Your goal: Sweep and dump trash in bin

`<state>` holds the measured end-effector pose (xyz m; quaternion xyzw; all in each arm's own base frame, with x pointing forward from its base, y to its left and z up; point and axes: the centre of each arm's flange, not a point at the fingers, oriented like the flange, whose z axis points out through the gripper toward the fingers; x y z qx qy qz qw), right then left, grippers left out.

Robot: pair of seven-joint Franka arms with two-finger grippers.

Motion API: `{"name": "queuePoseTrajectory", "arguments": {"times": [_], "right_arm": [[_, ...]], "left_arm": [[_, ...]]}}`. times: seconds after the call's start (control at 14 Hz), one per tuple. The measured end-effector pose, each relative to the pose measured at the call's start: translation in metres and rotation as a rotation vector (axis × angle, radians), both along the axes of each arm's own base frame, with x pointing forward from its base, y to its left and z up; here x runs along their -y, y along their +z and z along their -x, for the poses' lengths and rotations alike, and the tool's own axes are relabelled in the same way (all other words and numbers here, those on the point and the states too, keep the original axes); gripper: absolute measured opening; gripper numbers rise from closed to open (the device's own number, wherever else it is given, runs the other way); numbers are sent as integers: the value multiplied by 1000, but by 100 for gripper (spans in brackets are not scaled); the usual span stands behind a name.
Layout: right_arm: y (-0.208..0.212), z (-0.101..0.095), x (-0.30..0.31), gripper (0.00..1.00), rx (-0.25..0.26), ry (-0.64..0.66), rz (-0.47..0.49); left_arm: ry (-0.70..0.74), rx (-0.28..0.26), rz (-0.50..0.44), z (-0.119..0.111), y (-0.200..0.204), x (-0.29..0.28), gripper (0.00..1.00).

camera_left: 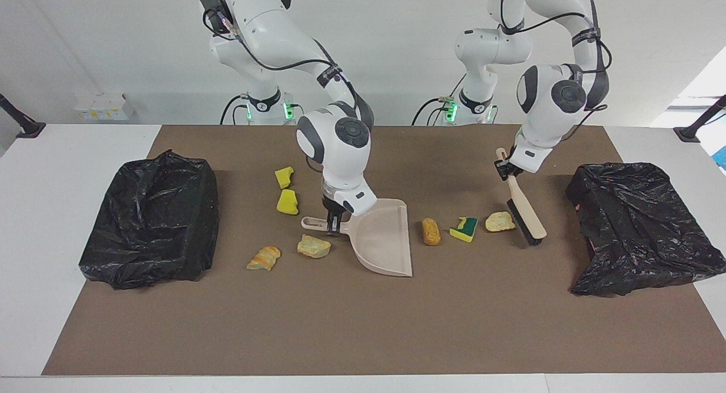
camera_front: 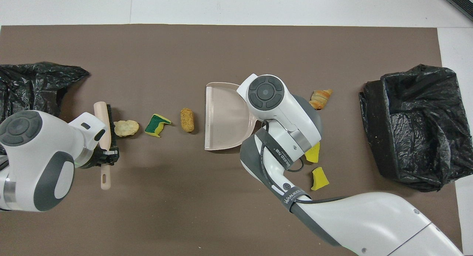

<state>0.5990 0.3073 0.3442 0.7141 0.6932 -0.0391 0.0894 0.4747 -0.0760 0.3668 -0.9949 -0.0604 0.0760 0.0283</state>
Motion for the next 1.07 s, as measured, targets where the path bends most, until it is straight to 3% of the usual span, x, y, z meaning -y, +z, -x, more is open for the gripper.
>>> {"name": "queuePoseTrajectory", "arguments": {"times": [0.5, 1.07], "right_arm": [[-1, 8, -10, 32, 0, 21, -8], [-1, 8, -9, 32, -1, 18, -11]], "left_arm": [[-123, 14, 35, 17, -14, 92, 26], [-294, 74, 184, 70, -13, 235, 26]]}}
